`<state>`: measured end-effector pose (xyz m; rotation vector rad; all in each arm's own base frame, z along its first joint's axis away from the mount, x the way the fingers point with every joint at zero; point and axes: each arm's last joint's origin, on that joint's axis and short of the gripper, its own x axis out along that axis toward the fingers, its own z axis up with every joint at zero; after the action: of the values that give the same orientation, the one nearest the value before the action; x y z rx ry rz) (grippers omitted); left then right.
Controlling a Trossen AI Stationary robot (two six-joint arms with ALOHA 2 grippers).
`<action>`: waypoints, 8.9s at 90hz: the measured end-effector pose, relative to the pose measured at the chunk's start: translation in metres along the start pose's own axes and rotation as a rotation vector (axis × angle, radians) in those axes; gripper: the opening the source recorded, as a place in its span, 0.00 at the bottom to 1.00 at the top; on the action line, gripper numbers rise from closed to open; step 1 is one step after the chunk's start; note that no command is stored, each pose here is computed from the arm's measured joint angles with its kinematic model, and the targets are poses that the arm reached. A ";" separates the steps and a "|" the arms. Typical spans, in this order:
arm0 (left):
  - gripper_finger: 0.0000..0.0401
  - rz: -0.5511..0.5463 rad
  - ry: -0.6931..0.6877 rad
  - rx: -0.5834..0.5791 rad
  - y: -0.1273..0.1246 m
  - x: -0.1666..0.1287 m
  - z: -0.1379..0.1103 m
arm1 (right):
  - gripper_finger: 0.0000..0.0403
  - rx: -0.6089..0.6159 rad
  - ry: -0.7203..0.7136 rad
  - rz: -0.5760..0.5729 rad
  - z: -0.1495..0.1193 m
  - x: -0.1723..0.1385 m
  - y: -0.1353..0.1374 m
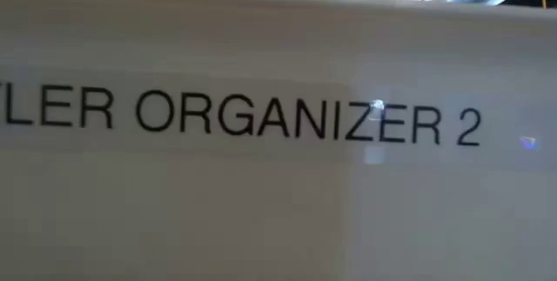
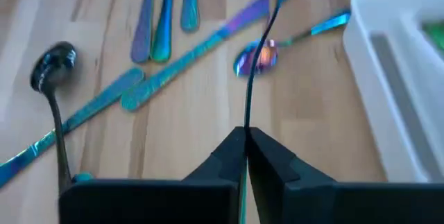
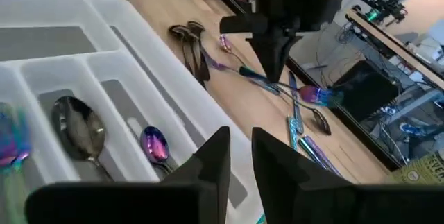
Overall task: Sort silverware
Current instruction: Put the blue fork into the white silverware tray
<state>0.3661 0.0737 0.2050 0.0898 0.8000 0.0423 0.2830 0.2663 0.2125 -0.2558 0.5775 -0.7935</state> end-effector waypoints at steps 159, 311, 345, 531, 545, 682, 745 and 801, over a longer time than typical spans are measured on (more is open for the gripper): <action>0.00 -0.610 -0.856 -0.031 -0.082 -0.137 -0.035 | 0.00 0.003 -0.183 0.993 -0.002 0.093 0.019; 0.00 -0.806 -0.897 0.397 -0.132 -0.122 -0.046 | 0.42 0.022 -0.701 1.094 0.116 0.142 -0.035; 0.00 -0.806 -0.895 0.398 -0.132 -0.122 -0.047 | 0.42 0.026 -0.720 1.077 0.126 0.147 -0.034; 0.00 -0.821 -0.895 0.415 -0.129 -0.121 -0.047 | 0.42 -0.038 -0.769 1.121 0.123 0.139 -0.029; 0.00 -0.822 -0.895 0.413 -0.129 -0.121 -0.047 | 0.42 -0.033 -0.771 1.115 0.124 0.139 -0.029; 0.00 -0.849 -0.868 0.399 -0.130 -0.121 -0.048 | 0.19 -0.060 -0.792 1.120 0.123 0.150 -0.008; 0.00 -0.858 -0.852 0.386 -0.130 -0.120 -0.049 | 0.03 -0.075 -0.784 1.122 0.122 0.152 -0.009; 0.00 -0.844 -0.857 0.392 -0.127 -0.119 -0.049 | 0.01 -0.100 -0.742 1.129 0.118 0.153 -0.007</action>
<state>0.2484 -0.0585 0.2442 0.1211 -0.0693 -0.9011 0.4326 0.1495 0.2524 -0.2464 -0.0060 0.4358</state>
